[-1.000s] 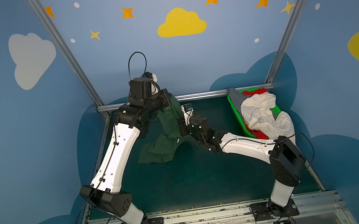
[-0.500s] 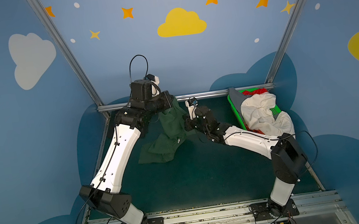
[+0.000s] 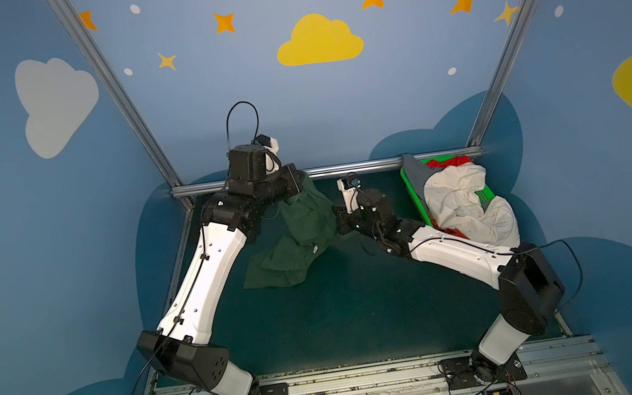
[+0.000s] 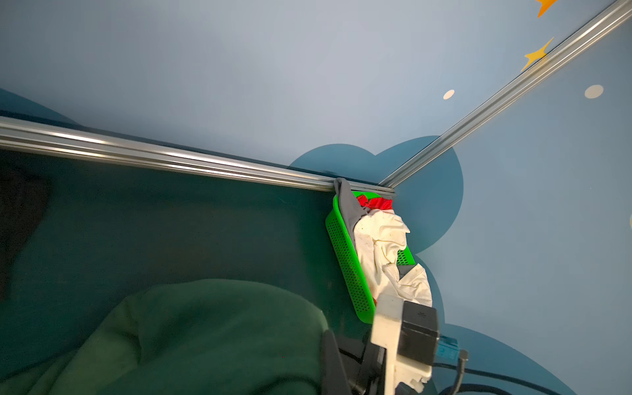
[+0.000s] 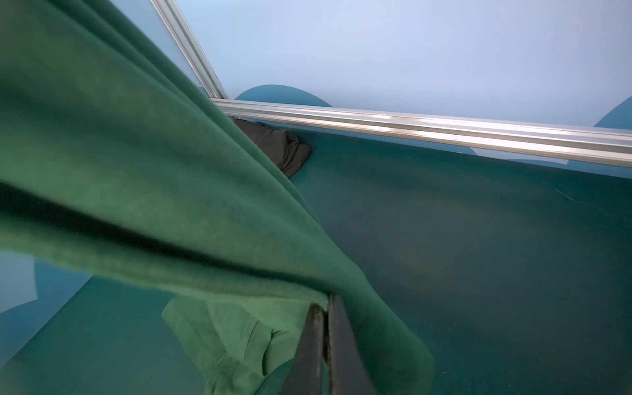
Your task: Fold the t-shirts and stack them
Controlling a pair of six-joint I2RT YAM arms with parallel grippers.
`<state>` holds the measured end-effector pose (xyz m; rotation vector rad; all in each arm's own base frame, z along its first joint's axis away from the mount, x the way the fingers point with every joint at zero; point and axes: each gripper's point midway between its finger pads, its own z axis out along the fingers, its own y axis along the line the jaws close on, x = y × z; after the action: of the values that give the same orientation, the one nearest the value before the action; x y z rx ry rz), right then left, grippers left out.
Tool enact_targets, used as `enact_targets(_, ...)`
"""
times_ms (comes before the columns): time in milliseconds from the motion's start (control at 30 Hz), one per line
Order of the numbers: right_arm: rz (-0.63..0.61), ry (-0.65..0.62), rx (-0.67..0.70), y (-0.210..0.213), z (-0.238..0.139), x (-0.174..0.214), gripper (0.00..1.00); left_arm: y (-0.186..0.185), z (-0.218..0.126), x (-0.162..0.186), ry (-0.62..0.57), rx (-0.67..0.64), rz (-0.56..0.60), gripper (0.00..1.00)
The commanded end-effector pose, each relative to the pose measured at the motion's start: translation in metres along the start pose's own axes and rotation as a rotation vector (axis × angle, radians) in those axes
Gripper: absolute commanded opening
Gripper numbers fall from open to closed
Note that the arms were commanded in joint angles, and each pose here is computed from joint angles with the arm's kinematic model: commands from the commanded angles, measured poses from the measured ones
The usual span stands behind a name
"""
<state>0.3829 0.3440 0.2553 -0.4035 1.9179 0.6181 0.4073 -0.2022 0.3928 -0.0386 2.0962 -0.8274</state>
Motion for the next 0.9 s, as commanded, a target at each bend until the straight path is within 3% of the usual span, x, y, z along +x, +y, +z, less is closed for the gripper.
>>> enact_targets(0, -0.019, -0.003, -0.049, 0.008, -0.035, -0.011, 0.00, -0.022, -0.023, 0.007, -0.034, 0.066, -0.001, 0.04)
enact_targets(100, -0.044, 0.036, -0.082, 0.015, -0.069, -0.005, 0.00, -0.029, -0.036, 0.039, -0.021, 0.065, 0.008, 0.04)
enact_targets(267, -0.068, 0.029, -0.012, 0.015, -0.145, 0.005, 0.00, -0.058, -0.068, 0.093, -0.011, 0.111, 0.036, 0.04)
enact_targets(467, -0.022, -0.054, 0.046, 0.011, -0.223, -0.013, 0.00, -0.128, -0.112, 0.133, 0.008, 0.236, 0.175, 0.04)
enact_targets(600, -0.022, -0.123, 0.070, 0.012, -0.247, -0.040, 0.00, -0.147, -0.117, 0.136, 0.021, 0.236, 0.242, 0.04)
enact_targets(833, -0.067, -0.128, 0.121, 0.011, -0.236, -0.060, 0.00, -0.116, -0.094, 0.104, -0.053, 0.080, 0.230, 0.04)
enact_targets(867, -0.063, -0.123, 0.104, 0.011, -0.233, -0.056, 0.12, -0.113, -0.087, 0.101, -0.044, 0.071, 0.221, 0.04)
